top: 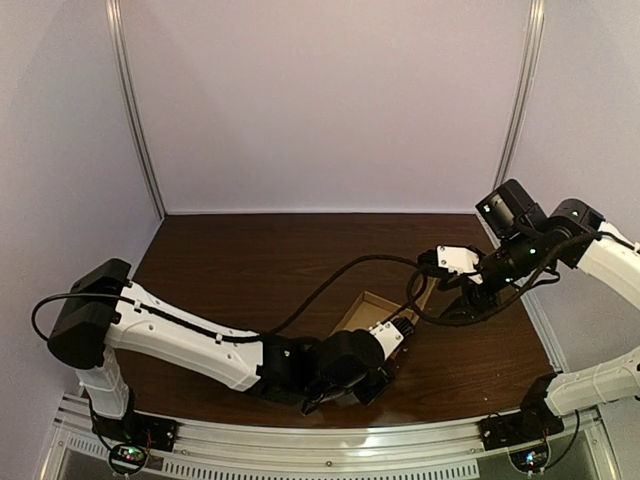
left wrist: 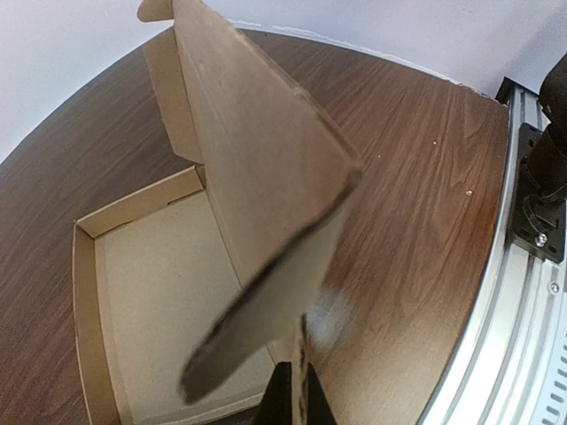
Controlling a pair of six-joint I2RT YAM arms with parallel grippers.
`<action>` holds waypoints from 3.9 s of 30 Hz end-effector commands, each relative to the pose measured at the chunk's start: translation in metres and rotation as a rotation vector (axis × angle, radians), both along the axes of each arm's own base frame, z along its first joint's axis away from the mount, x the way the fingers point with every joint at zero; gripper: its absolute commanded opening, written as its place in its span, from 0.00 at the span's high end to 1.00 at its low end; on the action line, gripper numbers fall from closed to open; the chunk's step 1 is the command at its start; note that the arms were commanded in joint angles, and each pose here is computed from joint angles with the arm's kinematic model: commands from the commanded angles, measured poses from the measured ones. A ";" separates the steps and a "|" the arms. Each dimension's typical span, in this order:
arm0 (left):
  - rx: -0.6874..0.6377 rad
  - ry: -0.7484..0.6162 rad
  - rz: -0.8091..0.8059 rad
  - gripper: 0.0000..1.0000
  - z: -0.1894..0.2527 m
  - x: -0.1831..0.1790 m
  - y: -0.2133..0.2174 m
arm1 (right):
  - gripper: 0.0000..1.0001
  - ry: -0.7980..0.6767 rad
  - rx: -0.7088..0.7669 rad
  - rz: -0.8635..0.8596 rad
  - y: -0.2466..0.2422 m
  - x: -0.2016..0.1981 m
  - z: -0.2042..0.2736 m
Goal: Fold the paper box
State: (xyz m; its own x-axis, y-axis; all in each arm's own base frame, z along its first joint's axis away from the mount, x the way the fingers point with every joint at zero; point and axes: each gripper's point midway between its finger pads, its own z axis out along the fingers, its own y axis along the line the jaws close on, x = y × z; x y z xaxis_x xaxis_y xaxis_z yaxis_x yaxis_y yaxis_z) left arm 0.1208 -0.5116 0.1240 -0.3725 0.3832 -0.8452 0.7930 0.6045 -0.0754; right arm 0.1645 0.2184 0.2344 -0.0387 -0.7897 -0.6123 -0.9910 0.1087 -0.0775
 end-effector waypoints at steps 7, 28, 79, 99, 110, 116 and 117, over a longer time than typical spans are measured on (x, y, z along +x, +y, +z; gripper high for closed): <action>-0.175 0.061 -0.080 1.00 0.027 -0.011 -0.012 | 0.45 0.106 0.041 -0.263 -0.029 0.038 -0.013; -0.032 -0.047 -0.396 1.00 0.013 -0.043 -0.027 | 0.53 0.253 0.111 -0.252 0.000 0.092 -0.067; 0.014 -0.345 -0.448 0.93 0.021 0.056 -0.038 | 0.39 0.498 0.009 -0.227 0.039 0.072 0.007; -0.130 -0.336 -0.164 0.89 0.035 0.102 -0.050 | 0.17 0.506 0.029 -0.404 0.031 0.091 0.031; -0.161 -0.356 -0.129 0.65 0.069 0.100 -0.037 | 0.17 0.461 -0.110 -0.515 0.027 0.120 -0.008; -0.139 -0.322 -0.175 0.62 0.090 0.070 0.004 | 0.21 0.468 -0.121 -0.537 0.030 0.129 -0.014; -0.136 -0.301 -0.173 0.62 0.090 0.066 0.012 | 0.24 0.482 -0.123 -0.532 0.032 0.129 -0.017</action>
State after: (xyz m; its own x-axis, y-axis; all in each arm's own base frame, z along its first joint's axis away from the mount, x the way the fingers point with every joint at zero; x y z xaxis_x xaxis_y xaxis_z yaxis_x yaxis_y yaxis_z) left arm 0.2042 -0.5246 0.1822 -0.0174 0.3343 -0.9423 0.8710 0.4678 0.1499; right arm 0.2890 0.2500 0.2176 -0.6624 -0.6592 -0.3559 -0.7492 0.5812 0.3176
